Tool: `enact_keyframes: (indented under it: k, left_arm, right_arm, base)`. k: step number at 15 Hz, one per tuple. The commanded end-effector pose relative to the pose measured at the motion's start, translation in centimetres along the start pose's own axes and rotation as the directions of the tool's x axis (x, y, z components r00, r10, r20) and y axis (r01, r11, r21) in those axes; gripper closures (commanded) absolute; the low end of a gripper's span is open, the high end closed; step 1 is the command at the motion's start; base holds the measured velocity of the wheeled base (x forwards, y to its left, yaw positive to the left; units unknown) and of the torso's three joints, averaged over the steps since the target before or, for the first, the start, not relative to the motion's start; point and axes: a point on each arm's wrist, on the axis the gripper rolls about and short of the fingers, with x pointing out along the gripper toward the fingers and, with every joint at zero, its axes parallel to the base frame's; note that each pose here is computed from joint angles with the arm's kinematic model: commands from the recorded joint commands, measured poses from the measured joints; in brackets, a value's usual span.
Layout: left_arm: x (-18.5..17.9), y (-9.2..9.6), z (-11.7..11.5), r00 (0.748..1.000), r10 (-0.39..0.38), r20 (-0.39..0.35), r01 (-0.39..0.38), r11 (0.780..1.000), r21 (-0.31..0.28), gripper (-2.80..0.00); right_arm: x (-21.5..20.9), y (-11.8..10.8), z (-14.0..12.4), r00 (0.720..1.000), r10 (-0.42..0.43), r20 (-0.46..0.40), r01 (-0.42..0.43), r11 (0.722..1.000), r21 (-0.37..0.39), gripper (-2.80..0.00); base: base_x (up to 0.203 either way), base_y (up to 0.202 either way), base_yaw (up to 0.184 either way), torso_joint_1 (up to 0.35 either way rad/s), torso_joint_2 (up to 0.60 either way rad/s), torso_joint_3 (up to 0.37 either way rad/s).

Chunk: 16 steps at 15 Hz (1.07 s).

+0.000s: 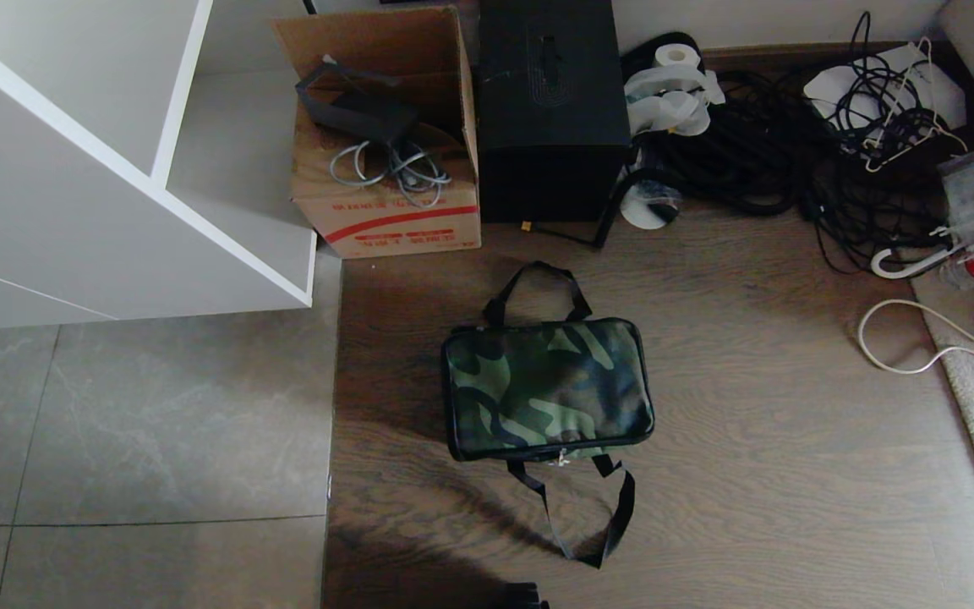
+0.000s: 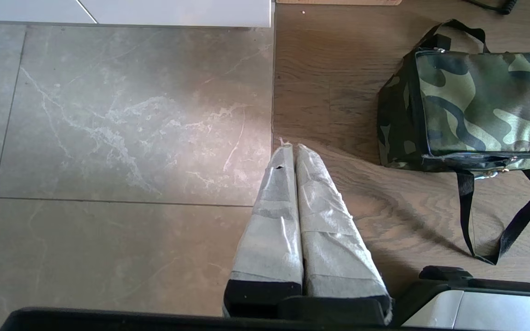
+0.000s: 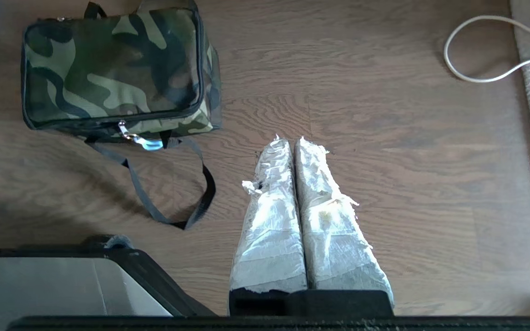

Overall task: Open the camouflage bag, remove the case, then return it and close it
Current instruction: Open the top of the storage box

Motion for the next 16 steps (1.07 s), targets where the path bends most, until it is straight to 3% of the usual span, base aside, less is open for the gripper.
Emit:
enact_keyframes:
  k: [1,4,5,6,8,9,10,12,14,16]
  left_arm:
    - [0.1,0.0,-0.2,1.000,0.000,-0.008,0.000,1.000,0.000,0.00]
    - [0.1,0.0,-0.2,1.000,0.002,-0.008,-0.002,1.000,0.000,0.00]
    - [0.1,0.0,-0.2,1.000,0.000,-0.008,0.000,1.000,0.000,0.00]
    - [0.1,0.0,-0.2,1.000,0.000,-0.008,0.000,1.000,0.000,0.00]
    - [0.1,0.0,-0.2,1.000,0.000,-0.008,0.000,1.000,0.000,0.00]
    - [0.1,0.0,-0.2,1.000,0.000,-0.008,0.000,1.000,0.000,0.00]
    - [0.1,0.0,-0.2,1.000,0.000,-0.008,0.000,1.000,0.000,0.00]
    - [0.1,0.0,-0.2,1.000,0.000,-0.008,0.000,1.000,0.000,0.00]
    - [0.1,0.0,-0.2,1.000,0.000,-0.008,0.000,1.000,0.000,0.00]
    - [0.1,0.0,-0.2,1.000,0.000,-0.008,0.000,1.000,0.000,0.00]
  right_arm:
    - [0.0,0.0,0.0,1.000,0.004,0.003,-0.004,1.000,-0.009,0.00]
    - [-0.2,0.0,0.6,1.000,-0.006,0.011,0.006,1.000,-0.001,0.00]
    - [-0.6,0.0,1.9,1.000,-0.002,0.016,0.002,1.000,0.002,0.00]
    - [-1.2,0.0,3.9,1.000,0.002,-0.003,-0.002,1.000,0.021,0.00]
    - [-2.0,0.0,10.4,0.996,0.048,-0.079,-0.037,0.990,0.134,0.00]
    - [-1.8,0.0,13.1,0.978,0.115,-0.175,-0.078,0.976,0.204,0.00]
    - [-1.2,-0.1,14.9,0.940,0.193,-0.280,-0.119,0.958,0.262,0.00]
    - [0.0,-0.1,17.0,0.887,0.288,-0.361,-0.166,0.928,0.333,0.00]
    - [2.2,0.1,16.2,0.850,0.307,-0.428,-0.148,0.919,0.366,0.00]
    - [5.1,0.8,12.1,0.793,0.271,-0.545,-0.078,0.934,0.350,0.00]
  base:
    - [0.000,0.000,0.000,0.000,0.00,0.000]
    - [0.000,0.000,0.000,0.000,0.00,0.000]
    - [0.000,0.000,0.000,0.000,0.00,0.000]
    - [0.000,0.000,0.000,0.000,0.00,0.000]
    - [0.000,0.000,0.000,0.000,0.00,0.000]
    - [0.000,0.000,0.000,0.000,0.00,0.000]
    - [0.000,0.000,0.000,0.000,0.00,0.000]
    - [0.000,0.000,0.000,0.000,0.00,0.000]
    - [0.000,0.000,0.000,0.000,0.00,0.000]
    - [0.000,0.000,0.000,0.000,0.00,0.000]
